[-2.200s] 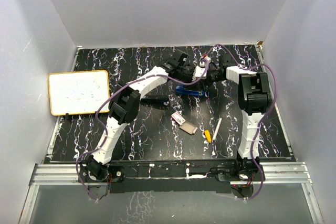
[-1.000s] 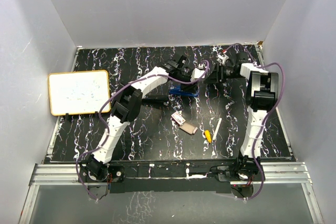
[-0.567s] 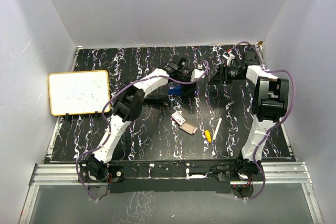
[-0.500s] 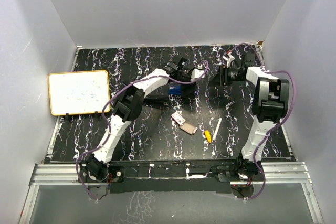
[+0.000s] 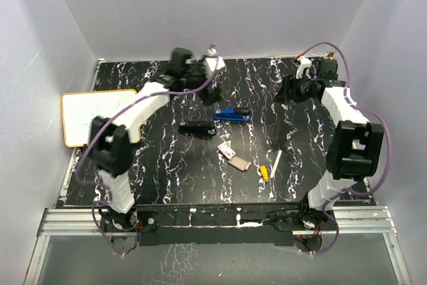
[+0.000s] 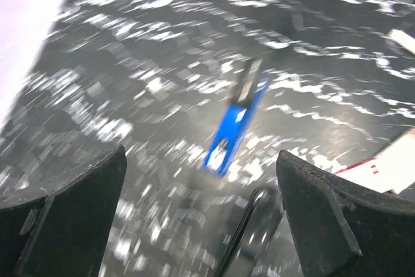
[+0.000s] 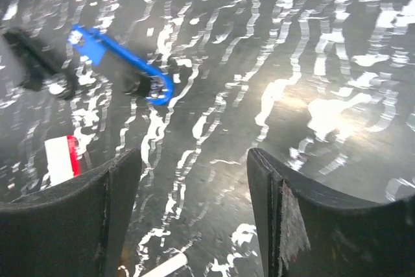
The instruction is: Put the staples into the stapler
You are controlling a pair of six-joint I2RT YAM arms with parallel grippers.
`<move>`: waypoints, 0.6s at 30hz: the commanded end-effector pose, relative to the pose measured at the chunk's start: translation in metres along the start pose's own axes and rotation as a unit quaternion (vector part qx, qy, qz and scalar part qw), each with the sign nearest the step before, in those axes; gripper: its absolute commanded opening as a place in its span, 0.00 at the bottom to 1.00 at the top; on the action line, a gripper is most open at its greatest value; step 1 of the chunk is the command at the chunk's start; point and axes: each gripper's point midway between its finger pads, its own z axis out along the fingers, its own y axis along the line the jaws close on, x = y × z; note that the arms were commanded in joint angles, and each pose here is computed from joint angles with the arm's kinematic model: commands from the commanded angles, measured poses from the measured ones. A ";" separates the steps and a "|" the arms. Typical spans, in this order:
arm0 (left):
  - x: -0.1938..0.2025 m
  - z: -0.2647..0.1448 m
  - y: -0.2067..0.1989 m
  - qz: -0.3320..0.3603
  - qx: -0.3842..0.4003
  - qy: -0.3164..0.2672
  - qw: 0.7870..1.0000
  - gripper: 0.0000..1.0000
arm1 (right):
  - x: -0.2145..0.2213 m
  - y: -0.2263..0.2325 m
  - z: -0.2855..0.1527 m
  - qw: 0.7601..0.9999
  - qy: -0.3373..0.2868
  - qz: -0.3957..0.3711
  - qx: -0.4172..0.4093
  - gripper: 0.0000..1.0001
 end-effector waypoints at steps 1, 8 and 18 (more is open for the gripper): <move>0.000 -0.104 0.064 -0.069 -0.268 -0.005 0.961 0.97 | -0.028 -0.028 -0.041 0.985 -0.004 -0.032 0.171 0.71; 0.044 -0.235 0.093 -0.146 -0.503 -0.009 0.852 0.97 | -0.069 -0.011 -0.077 0.973 -0.064 -0.069 0.209 0.98; 0.022 -0.310 0.048 -0.148 -0.542 -0.033 0.827 0.97 | -0.097 0.067 -0.140 0.948 -0.207 -0.164 0.176 0.99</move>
